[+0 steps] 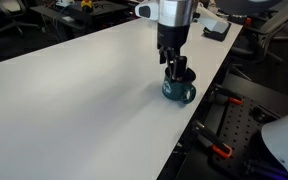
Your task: Take the marker out of the green mug.
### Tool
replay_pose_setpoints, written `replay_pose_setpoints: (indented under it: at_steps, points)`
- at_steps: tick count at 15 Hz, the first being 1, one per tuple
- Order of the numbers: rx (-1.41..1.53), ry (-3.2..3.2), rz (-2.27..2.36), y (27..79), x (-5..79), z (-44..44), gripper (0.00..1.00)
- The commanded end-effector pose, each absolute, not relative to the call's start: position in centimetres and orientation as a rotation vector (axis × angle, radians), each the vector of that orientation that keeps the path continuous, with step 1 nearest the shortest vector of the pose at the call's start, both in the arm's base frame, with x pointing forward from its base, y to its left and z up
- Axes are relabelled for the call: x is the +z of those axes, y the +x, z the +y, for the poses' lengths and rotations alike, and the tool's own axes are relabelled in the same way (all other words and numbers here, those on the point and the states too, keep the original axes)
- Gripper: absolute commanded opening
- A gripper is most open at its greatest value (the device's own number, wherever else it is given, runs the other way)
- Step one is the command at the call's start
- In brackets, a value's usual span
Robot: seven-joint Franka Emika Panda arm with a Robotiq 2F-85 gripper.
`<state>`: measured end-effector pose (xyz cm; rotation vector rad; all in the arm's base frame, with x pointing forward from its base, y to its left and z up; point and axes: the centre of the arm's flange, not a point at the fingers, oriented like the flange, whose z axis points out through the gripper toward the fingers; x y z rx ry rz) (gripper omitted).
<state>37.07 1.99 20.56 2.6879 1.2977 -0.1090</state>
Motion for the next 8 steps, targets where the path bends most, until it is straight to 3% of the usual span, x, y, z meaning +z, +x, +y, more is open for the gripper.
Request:
replay_pose_setpoints:
  at_steps: [1,8]
  points:
    - [0.01,2.713,1.303,34.4,21.7,0.2,1.0]
    - [0.082,2.796,1.249,34.7,21.3,-1.8,1.0]
